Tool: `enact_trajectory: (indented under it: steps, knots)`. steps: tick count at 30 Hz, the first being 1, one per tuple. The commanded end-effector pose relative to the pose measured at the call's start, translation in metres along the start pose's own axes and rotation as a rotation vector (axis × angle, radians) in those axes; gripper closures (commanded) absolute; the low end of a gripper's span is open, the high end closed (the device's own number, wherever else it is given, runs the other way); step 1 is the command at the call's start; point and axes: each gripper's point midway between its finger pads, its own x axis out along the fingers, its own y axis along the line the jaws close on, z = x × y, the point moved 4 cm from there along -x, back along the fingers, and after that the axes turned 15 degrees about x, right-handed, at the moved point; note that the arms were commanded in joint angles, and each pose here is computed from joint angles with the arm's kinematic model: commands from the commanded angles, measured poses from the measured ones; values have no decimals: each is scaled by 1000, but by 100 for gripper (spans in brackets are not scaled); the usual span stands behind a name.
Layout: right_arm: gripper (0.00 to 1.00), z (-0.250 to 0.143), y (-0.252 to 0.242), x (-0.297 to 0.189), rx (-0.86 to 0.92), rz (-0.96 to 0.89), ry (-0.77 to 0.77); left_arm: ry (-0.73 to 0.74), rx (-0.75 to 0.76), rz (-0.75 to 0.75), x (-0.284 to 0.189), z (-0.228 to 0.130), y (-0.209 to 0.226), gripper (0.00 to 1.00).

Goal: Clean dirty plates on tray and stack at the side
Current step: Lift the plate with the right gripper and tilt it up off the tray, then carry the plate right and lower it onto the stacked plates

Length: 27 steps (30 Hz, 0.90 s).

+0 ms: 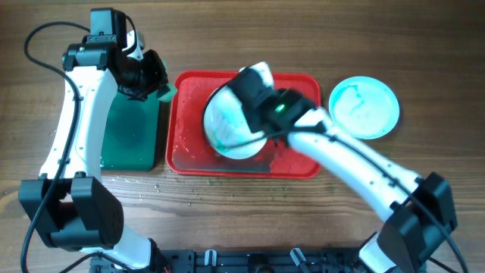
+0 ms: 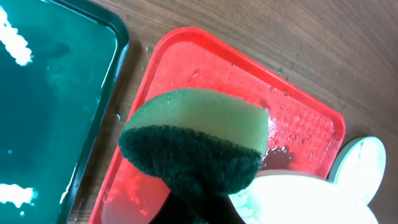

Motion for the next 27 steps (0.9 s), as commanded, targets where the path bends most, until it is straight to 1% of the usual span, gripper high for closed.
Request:
enact_trajectory:
  steps: [1, 2, 5, 7, 9, 13, 17, 21, 24, 25, 26, 27]
  knots:
    - [96, 23, -15, -15, 222, 323, 112, 8, -11, 6, 2, -2, 0, 96]
    - [96, 31, -32, -15, 293, 319, 106, 7, -11, 6, 2, -2, 0, 96]
    - [96, 49, -103, -6, 517, 218, 79, 8, -10, 6, 2, -2, 0, 96]
    - [96, 51, -142, -2, 637, 108, 61, 8, -11, 6, 2, -2, 0, 96]
    - [96, 49, -195, 0, 794, -65, 17, 8, -11, 6, 2, -2, 0, 96]
    - [96, 41, -263, -2, 919, -256, -42, 9, -11, 7, 2, -2, 0, 96]
    - [96, 22, -303, 7, 999, -383, -59, 9, -11, 7, 2, -2, 0, 96]
    - [96, -4, -322, 23, 1039, -431, -22, 9, -11, 7, 2, -2, 0, 96]
    - [95, -24, -327, 38, 1040, -473, 4, 11, -12, 7, 2, -3, 0, 96]
    - [92, -30, -326, 44, 1038, -475, 14, 12, -12, 7, 2, -3, 0, 96]
    - [87, -34, -325, 46, 1035, -474, 25, 12, -12, 7, 2, -3, 0, 96]
    - [76, -37, -324, 50, 1020, -467, 42, 12, -12, 7, 2, -3, 0, 96]
